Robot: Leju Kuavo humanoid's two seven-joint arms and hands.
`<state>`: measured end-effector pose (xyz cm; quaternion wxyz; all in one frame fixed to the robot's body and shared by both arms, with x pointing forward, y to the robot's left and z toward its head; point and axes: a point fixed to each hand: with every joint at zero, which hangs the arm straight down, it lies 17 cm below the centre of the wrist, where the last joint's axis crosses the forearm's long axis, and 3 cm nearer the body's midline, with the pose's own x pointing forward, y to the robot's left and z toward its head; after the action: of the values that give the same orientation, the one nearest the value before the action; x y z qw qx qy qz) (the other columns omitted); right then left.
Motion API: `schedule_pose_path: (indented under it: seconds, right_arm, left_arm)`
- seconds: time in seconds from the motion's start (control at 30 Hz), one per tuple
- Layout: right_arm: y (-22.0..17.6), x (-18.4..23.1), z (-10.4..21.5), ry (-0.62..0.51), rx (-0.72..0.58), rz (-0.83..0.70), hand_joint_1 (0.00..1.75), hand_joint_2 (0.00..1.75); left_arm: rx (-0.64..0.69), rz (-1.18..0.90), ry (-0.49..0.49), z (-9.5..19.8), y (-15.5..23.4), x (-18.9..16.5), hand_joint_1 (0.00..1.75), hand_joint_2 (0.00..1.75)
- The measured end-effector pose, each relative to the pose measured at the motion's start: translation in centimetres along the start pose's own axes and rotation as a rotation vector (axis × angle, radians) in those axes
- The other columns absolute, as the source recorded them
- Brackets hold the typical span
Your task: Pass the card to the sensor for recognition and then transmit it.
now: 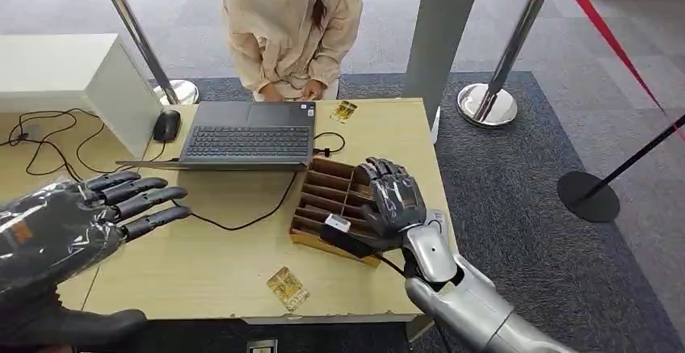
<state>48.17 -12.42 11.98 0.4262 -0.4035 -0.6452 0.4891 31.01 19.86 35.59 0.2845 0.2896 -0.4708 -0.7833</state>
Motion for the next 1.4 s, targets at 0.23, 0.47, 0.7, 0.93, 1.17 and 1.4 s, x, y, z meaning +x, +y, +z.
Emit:
schedule_pose_path:
  seconds: [0.23, 0.47, 0.7, 0.93, 1.17, 1.4]
  right_arm:
    - [0.04, -0.02, 0.01, 0.000, 0.002, 0.001, 0.63, 1.75]
    - [0.04, -0.04, 0.01, 0.000, 0.002, 0.001, 1.08, 1.75]
    - [0.37, -0.20, 0.07, 0.007, 0.020, 0.007, 1.33, 1.75]
    - [0.47, -0.38, 0.10, 0.009, 0.026, 0.012, 1.22, 1.75]
    - [0.69, -0.59, 0.15, 0.018, 0.039, 0.014, 1.12, 1.75]
    - [0.69, -0.65, 0.16, 0.020, 0.038, 0.013, 1.15, 1.75]
  left_arm:
    - [-0.001, 0.002, 0.001, -0.01, -0.01, -0.03, 0.00, 0.00]
    - [-0.001, 0.002, 0.002, -0.04, 0.00, -0.09, 0.00, 0.00]
    - [-0.001, 0.003, 0.003, -0.05, 0.00, -0.12, 0.00, 0.00]
    - [-0.003, 0.004, 0.002, -0.04, -0.04, -0.10, 0.00, 0.00]
    - [-0.006, 0.001, 0.002, -0.04, -0.10, -0.11, 0.00, 0.00]
    - [-0.014, 0.011, -0.001, -0.02, -0.24, -0.04, 0.00, 0.00]
